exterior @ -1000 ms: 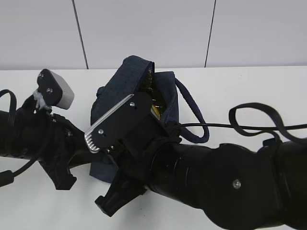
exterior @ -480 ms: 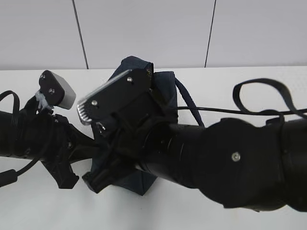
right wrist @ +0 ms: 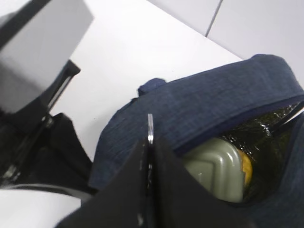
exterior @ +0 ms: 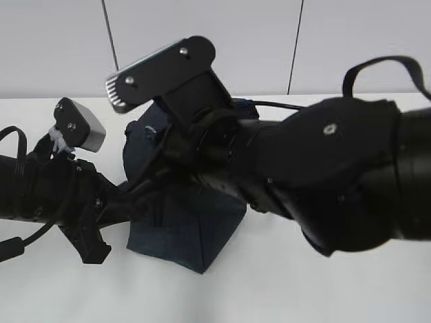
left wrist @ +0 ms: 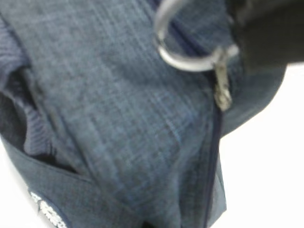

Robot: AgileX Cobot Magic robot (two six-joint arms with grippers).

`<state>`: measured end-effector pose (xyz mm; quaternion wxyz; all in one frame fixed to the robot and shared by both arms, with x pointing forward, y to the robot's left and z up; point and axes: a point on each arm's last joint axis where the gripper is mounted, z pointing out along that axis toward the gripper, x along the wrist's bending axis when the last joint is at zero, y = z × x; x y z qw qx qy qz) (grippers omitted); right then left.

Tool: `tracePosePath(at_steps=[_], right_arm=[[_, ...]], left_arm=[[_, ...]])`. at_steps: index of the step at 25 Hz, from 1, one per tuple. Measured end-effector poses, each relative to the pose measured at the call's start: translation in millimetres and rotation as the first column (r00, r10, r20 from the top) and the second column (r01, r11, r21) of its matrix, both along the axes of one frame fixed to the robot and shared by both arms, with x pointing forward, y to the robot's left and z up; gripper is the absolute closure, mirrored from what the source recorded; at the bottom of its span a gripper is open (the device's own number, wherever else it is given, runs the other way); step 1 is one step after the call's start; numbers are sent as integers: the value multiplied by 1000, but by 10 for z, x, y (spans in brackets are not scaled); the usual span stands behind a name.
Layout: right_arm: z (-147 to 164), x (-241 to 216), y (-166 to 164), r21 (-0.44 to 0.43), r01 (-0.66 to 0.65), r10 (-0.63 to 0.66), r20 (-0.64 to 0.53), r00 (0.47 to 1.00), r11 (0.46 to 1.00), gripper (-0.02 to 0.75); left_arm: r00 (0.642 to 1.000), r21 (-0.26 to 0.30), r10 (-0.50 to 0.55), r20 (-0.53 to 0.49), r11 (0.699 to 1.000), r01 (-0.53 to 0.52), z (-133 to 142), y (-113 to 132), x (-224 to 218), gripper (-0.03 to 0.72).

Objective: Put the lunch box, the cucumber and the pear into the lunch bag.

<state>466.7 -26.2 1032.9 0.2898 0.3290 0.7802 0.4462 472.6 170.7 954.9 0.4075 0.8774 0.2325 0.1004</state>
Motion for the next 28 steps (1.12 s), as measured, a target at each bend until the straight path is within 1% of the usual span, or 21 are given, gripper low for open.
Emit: tracePosePath(at_steps=[4,7,12,16,20,24,28], right_arm=[[112,258,-142,75,54,-50,-57,997,996,732],[196,438,-269,113,89,-82,-67,994,990,732],[273,583,-336,165,84,-70,-87,994,983,732],[265,691,-315,182,95,-78,-99,992,979,732],[210,818,-323,181,114,-95,-111,989,977,732],[223,931,-407,208,146,-121,-127,984,967,732],[236,956,-432,174,125,-110,-94,990,977,732]], left_arm=[[1000,-12,-3,-5,1000,3,6,-8,-5,704],[1000,-14,-2,-6,1000,2,7,-9,-5,704],[1000,-18,-2,-6,1000,2,11,-12,-3,704],[1000,-19,-2,-6,1000,2,11,-12,-4,704],[1000,-19,-2,-6,1000,2,11,-12,-4,704],[1000,-20,-1,-8,1000,1,11,-12,-4,705],[1000,-19,0,-9,1000,0,11,-12,-4,706]])
